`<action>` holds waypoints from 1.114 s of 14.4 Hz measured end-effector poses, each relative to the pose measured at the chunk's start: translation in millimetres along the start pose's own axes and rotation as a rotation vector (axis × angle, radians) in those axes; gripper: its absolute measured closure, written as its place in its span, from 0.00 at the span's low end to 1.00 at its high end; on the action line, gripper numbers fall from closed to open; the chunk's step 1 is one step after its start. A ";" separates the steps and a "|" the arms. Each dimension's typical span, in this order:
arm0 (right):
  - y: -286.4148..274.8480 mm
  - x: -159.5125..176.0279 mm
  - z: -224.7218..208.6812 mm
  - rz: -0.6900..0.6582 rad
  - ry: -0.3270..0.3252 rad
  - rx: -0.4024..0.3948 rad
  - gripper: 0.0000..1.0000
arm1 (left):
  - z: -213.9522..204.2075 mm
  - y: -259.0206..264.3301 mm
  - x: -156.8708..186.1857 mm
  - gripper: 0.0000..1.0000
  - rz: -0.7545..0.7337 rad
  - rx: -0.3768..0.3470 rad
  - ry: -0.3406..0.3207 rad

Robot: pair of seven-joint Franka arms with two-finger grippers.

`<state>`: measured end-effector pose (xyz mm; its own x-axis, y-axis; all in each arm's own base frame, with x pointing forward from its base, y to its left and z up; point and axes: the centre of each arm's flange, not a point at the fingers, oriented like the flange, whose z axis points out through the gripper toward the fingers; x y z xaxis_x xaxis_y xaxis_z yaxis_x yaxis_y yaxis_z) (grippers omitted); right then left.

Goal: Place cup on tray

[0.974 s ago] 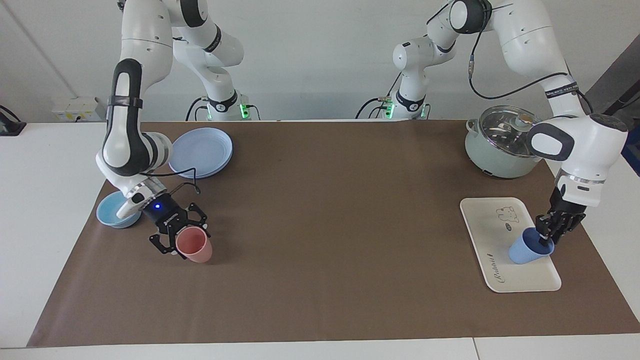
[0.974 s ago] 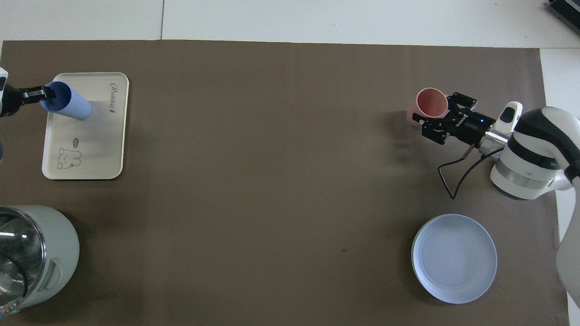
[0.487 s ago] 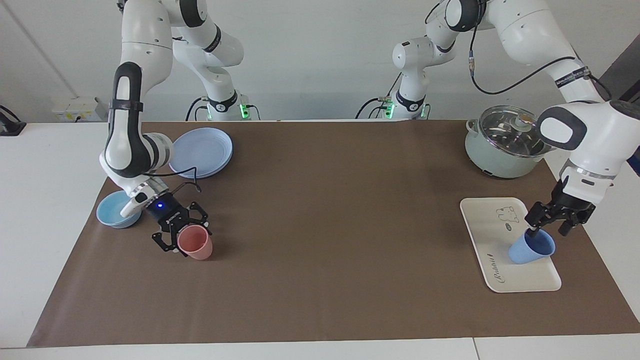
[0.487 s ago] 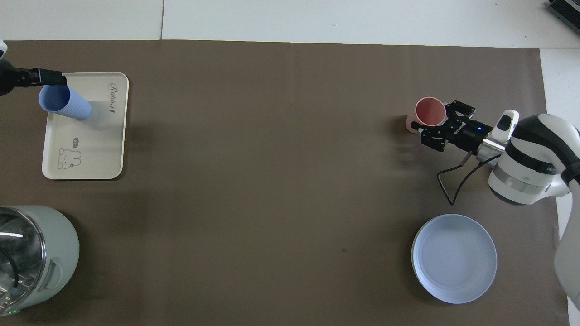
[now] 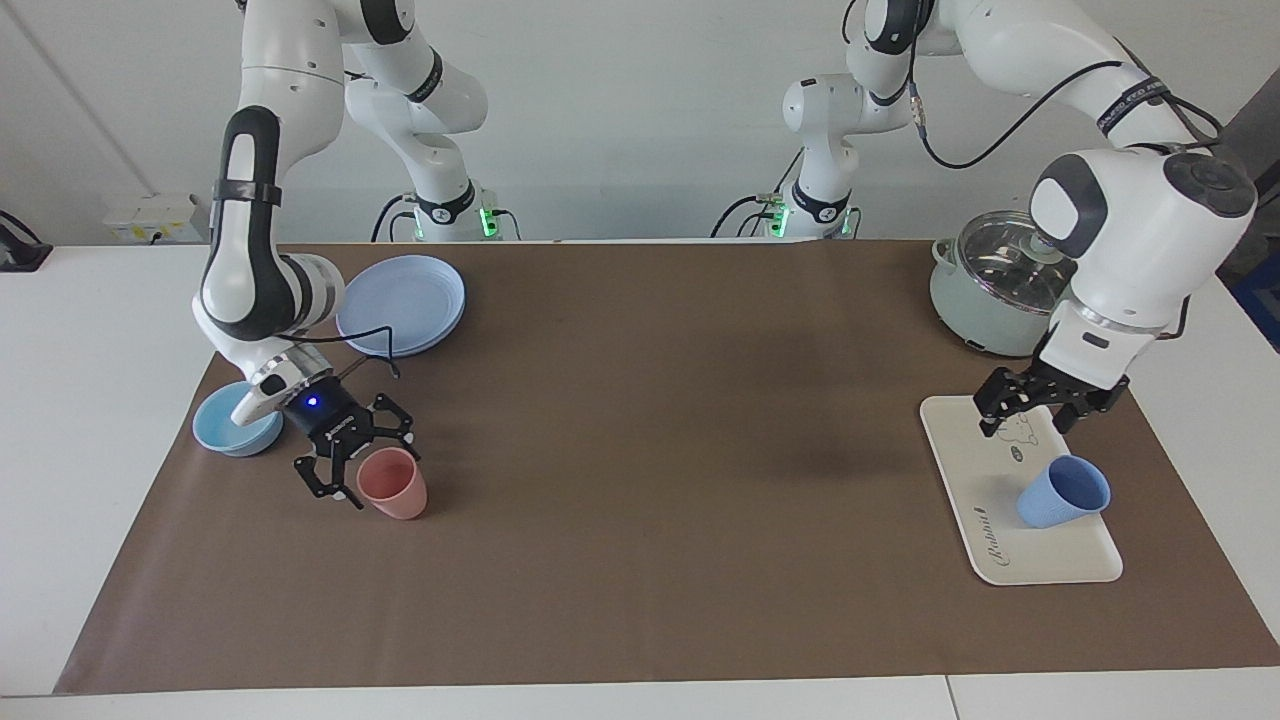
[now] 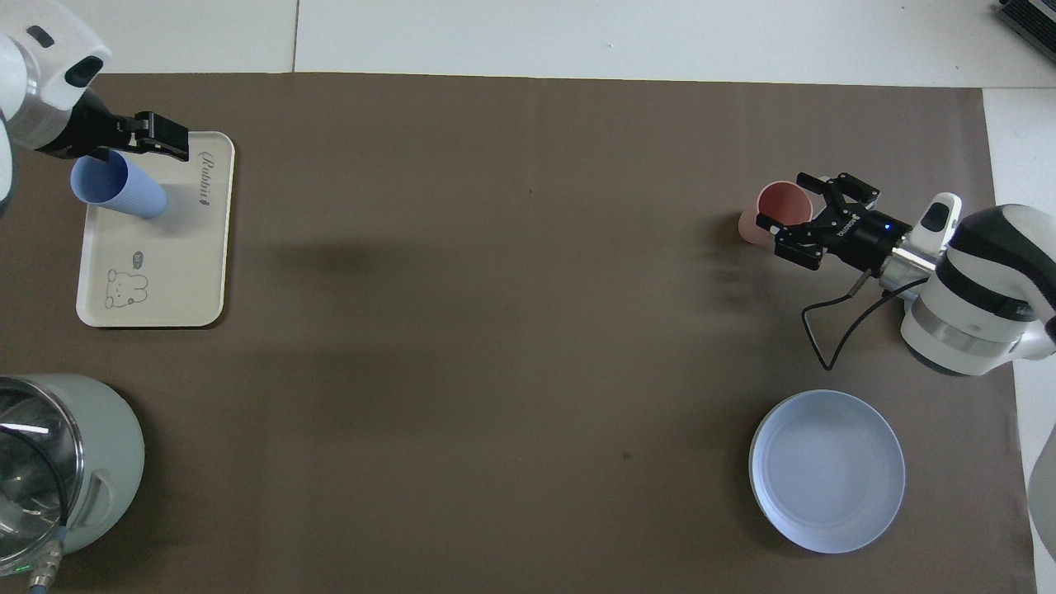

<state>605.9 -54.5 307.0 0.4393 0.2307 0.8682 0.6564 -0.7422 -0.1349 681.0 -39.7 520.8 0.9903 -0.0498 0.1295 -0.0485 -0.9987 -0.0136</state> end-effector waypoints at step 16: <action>-60.9 142.9 -20.1 -0.042 -0.345 -0.139 0.00 | -114.1 41.5 -96.2 0.00 -0.007 0.024 -0.118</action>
<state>616.4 11.1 449.0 0.6102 0.4434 0.6565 0.5993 -0.8004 -0.0164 569.0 -77.2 620.9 0.9991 -0.0406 0.0119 -0.0401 -0.9985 -0.0376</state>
